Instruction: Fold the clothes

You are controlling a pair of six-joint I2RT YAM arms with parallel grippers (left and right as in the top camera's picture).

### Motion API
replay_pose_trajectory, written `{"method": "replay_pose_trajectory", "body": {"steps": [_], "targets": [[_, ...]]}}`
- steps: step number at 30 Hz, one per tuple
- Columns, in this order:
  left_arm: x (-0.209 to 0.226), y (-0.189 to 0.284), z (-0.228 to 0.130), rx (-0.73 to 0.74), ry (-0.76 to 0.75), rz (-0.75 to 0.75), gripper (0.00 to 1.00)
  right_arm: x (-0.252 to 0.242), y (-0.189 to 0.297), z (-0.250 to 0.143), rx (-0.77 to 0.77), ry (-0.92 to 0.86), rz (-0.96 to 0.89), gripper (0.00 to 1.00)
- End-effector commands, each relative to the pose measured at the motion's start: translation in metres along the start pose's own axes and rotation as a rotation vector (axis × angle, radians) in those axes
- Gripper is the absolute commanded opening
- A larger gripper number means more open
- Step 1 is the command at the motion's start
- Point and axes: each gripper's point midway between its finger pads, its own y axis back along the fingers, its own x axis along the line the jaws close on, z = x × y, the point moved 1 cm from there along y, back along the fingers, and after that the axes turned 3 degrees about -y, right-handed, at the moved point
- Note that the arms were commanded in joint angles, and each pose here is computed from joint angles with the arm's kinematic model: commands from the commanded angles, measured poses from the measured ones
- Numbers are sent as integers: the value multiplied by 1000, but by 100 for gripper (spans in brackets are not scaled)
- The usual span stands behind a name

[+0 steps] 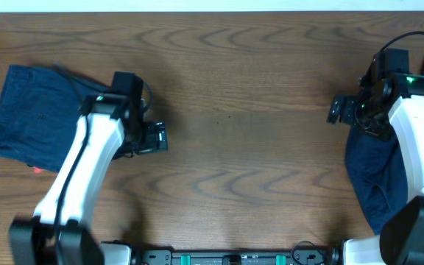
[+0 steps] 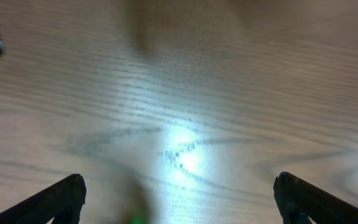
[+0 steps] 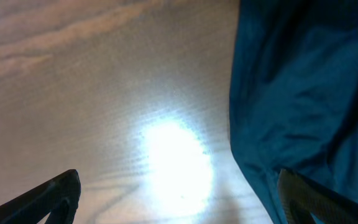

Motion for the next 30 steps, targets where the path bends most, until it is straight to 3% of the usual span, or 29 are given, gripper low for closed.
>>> {"method": "replay_pose_trajectory", "body": {"steps": [1,9,15,20,30], "targets": [[4,43,-2,-154,-1,-4,98,1,27,-4,-86,48,29,99],[7,128,-22,-638,-52,-88,98,7,82,-17,-484,119,144,99],[36,163,-45,-951,16,-12,98,1,112,-41,-804,148,208,99],[40,171,-62,-1002,21,-23,98,-8,114,-68,-833,148,216,99],[41,167,-66,-982,19,-18,98,-25,79,-111,-616,144,155,99]]}}
